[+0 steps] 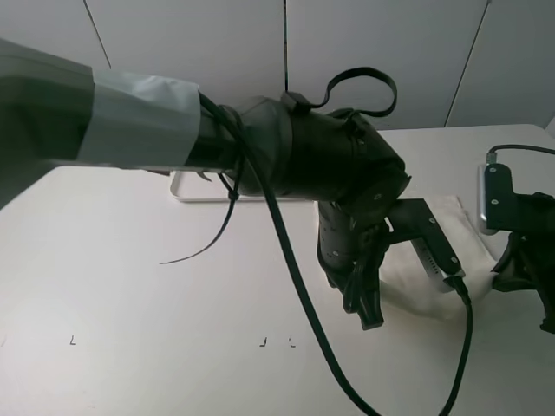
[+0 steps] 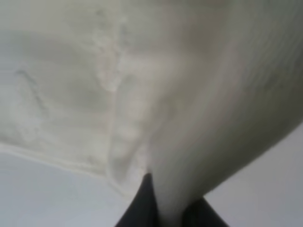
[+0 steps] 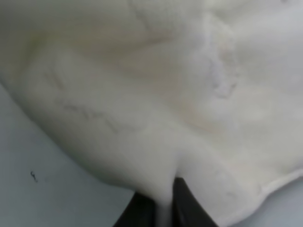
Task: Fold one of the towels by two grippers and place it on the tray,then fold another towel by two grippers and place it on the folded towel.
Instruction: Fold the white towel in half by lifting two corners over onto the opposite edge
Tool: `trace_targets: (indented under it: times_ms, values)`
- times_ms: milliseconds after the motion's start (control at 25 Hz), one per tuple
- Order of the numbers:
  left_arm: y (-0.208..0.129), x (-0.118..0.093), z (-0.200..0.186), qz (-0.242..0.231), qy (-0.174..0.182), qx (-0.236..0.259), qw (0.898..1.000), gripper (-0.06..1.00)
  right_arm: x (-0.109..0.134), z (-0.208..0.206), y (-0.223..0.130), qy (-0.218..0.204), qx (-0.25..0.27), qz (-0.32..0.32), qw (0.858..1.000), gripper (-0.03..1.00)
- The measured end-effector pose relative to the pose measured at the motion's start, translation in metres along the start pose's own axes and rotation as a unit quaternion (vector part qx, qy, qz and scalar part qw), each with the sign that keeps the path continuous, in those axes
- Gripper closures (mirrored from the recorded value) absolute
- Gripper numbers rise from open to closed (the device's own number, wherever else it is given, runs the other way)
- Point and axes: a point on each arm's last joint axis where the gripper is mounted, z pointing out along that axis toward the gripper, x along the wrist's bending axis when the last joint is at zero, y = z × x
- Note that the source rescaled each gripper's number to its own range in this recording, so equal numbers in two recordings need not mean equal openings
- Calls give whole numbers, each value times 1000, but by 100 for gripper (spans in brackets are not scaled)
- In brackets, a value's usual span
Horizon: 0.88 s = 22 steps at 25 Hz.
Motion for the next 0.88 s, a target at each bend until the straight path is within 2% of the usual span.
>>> trace_targets:
  times_ms: [120,240,480,560,720,880]
  values:
    - [-3,14,-8,-27,-2,-10,1000,94,-6,-9,4,-8,-8,61,998,95]
    - [-6,27,-14,-57,-9,-21,998,94,-16,-15,9,-26,-19,148,989,95]
    - [-12,47,-16,-129,-25,-36,991,94,-23,-19,11,-47,-31,230,972,95]
    - [-12,49,-16,-140,-26,-39,989,94,-27,-19,11,-64,-39,259,963,95]
    - [-12,54,-15,-161,-24,-48,985,94,-37,-22,12,-114,-69,339,931,95]
    - [-12,61,-15,-188,-19,-65,980,94,-41,-23,13,-134,-84,368,916,95]
